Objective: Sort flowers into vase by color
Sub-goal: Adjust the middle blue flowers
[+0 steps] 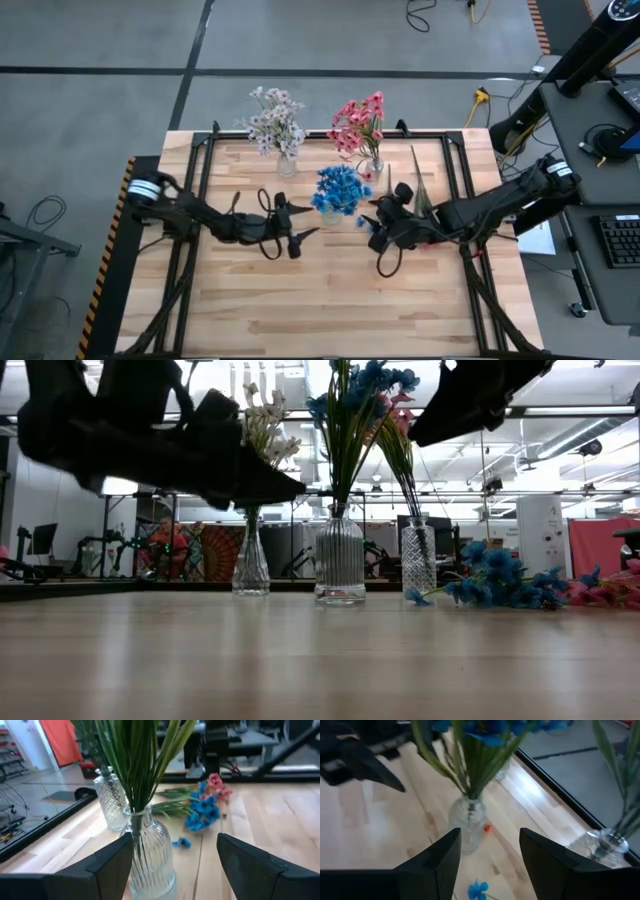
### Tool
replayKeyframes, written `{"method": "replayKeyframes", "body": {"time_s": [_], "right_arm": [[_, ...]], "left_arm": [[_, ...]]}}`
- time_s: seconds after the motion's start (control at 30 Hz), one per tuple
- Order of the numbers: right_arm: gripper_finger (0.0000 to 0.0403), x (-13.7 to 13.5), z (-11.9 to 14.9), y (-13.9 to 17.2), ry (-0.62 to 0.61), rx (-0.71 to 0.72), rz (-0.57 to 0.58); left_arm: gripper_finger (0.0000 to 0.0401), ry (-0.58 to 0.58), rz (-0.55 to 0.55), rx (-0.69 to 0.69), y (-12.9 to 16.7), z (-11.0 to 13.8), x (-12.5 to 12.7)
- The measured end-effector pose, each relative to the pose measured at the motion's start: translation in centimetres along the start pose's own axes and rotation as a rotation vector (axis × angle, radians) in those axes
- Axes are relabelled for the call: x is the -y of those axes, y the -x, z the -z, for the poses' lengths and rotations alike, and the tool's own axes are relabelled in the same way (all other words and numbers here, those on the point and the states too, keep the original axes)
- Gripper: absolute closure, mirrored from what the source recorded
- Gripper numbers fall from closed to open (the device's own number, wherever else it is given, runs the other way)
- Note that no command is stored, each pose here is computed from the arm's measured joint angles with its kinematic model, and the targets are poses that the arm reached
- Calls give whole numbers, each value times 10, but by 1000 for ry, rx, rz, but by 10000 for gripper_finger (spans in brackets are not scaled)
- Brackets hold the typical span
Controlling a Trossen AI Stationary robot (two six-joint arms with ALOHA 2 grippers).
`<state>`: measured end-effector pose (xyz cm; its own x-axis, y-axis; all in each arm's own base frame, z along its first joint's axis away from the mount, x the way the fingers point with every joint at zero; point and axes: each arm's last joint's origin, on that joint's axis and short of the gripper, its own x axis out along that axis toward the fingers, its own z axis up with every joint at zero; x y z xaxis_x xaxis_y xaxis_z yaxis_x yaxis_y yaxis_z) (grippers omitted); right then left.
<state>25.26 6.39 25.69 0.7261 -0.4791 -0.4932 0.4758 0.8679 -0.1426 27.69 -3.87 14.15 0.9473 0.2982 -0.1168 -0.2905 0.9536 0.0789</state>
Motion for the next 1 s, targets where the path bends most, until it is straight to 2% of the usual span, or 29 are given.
{"method": "replayKeyframes", "body": {"time_s": [0.2, 0.43, 0.6, 0.67, 0.77, 0.83, 0.9, 1.0], "right_arm": [[209, -6, 2, 1, 11, 51, -38], [209, -6, 0, 0, 11, 69, -34], [209, -6, 0, 0, 11, 72, -35], [209, -6, -1, 1, 6, 81, -38], [209, -6, -1, 1, 14, 83, -38], [209, -6, -1, 1, 15, 82, -37], [209, -6, 0, 0, 26, 81, -36], [209, -6, 5, -2, 37, 69, -31]], "left_arm": [[131, 115, -23, 24, -4, 21, 3], [127, 122, -16, 5, -13, 26, 8], [93, 102, 0, -28, -15, 25, 9], [71, 86, -49, -36, -15, 27, 8], [41, 62, -224, -32, -16, 27, 4], [27, 61, -268, -31, -17, 26, 3], [18, 58, -238, -34, -18, 27, 4], [13, 52, -100, -46, -20, 29, 6]]}}
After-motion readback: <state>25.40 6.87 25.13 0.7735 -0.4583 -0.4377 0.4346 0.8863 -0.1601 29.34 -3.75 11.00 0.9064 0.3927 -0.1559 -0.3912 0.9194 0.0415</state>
